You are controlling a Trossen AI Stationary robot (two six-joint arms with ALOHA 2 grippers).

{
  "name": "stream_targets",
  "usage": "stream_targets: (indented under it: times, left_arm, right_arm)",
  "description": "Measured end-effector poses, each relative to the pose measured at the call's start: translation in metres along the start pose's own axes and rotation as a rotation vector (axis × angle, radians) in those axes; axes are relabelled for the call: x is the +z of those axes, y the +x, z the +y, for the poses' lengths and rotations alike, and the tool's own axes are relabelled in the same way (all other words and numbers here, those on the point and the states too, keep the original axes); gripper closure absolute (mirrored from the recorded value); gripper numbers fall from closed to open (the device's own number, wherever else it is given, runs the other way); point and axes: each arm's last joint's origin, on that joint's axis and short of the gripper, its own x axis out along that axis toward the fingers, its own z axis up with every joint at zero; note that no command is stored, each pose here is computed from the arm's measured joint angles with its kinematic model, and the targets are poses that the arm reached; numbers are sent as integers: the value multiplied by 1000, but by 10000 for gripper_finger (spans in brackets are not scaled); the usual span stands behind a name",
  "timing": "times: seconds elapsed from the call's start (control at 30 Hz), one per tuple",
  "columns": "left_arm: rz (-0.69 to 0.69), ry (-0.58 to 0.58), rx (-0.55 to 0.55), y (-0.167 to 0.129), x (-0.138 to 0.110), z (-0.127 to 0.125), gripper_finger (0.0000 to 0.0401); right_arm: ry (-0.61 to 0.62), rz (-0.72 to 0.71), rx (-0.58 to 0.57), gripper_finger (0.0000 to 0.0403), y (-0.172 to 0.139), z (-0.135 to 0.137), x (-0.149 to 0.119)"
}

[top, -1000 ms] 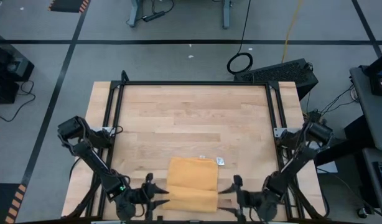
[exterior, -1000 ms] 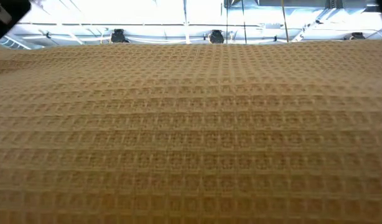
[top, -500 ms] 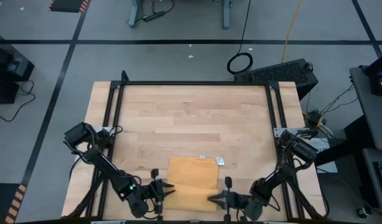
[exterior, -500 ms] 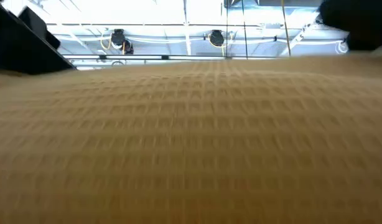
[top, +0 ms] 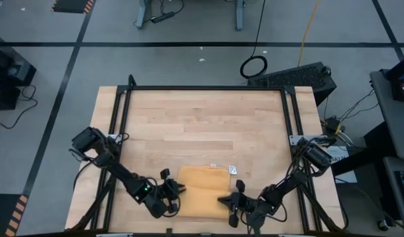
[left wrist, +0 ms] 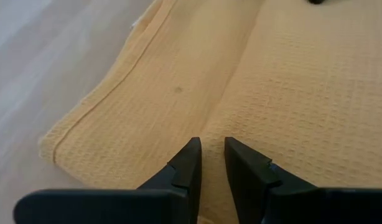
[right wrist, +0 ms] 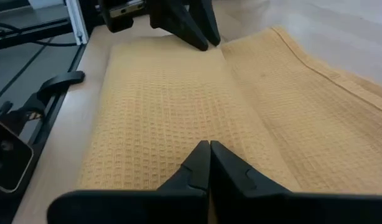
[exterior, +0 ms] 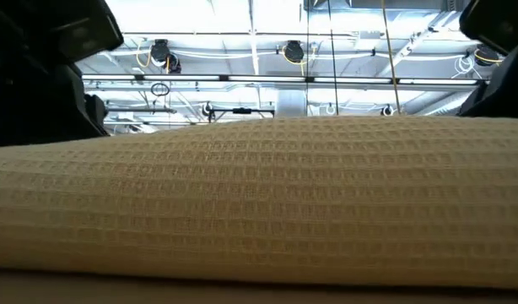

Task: Roll towel
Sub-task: Roll the yellow towel

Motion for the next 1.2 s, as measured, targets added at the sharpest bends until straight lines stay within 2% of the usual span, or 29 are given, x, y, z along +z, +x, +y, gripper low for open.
stream_targets:
  times: [0.37,0.5,0.67,0.87,1.03,1.2]
  left_arm:
    - [41,4,-2,5,-2,7,327]
    - [43,5,-2,5,-2,7,327]
    - [46,5,-6,5,-2,7,327]
    - [50,3,-9,5,-2,7,327]
    - [56,3,-15,5,-3,7,327]
    - [63,1,-24,5,-3,6,327]
  right_arm:
    - [-25,6,19,393,-2,1,7]
    - [-112,8,51,368,-18,9,21]
    - [-277,48,110,306,-52,18,28]
    - [-353,72,204,199,-76,31,1]
    - [-393,15,208,117,-70,37,-22]
    - [-596,-76,143,64,-54,54,-33]
